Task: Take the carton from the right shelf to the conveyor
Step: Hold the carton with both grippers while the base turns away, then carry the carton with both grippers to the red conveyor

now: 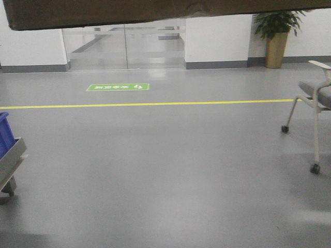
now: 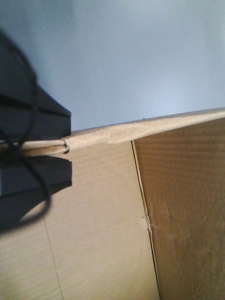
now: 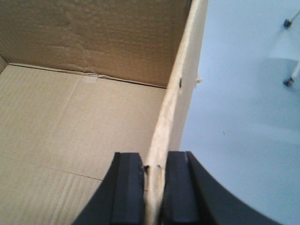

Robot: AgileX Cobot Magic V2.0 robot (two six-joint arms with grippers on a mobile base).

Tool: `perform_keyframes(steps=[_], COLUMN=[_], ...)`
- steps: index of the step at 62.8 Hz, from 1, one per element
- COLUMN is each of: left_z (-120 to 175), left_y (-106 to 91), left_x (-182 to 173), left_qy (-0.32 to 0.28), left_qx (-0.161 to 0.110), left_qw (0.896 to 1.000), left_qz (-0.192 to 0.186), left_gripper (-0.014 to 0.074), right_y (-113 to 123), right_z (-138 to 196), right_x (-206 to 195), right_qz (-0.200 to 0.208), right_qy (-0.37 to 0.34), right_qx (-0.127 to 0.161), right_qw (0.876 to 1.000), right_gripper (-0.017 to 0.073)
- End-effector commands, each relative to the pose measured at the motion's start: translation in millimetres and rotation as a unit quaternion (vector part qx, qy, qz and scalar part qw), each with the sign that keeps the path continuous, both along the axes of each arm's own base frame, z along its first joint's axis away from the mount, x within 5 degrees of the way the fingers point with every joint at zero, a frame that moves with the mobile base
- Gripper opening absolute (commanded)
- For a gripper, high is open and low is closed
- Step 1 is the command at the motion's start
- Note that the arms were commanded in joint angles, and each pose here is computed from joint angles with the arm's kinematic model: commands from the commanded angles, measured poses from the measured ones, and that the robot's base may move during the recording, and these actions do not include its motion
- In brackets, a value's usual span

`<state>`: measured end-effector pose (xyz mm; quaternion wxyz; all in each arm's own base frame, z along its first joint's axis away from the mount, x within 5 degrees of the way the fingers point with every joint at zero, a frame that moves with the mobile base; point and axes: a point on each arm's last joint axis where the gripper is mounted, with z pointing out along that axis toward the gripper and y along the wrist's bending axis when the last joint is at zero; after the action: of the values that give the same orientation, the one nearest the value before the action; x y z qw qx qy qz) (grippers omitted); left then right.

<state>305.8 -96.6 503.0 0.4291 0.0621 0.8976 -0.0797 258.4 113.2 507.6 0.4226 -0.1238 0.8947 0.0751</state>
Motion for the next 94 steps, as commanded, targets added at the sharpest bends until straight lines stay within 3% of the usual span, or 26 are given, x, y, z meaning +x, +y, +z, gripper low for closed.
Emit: perform_keyframes(steps=[1,47,94], left_z=[5,5,14], left_y=[-5.1,-5.1,-7.3], left_x=[-3,-3,3], left_qy=[-0.016,-0.016,-0.076], left_qx=[-0.013,-0.013,-0.032], left_qw=[1.000,1.000,0.996], left_qz=[-0.015,-0.015,-0.017], left_gripper=[-0.0019,-0.0019,-0.0019], right_y=[4,4,9], right_z=[10,10,28], right_x=[-5,-5,4], right_qz=[0.021,0.021,0.028], right_qy=[-0.030,-0.030,-0.134], right_qx=[0.027,0.028,0.071], right_qw=[0.999,0.999,0.988], right_gripper=[-0.0067,-0.0067,-0.0067])
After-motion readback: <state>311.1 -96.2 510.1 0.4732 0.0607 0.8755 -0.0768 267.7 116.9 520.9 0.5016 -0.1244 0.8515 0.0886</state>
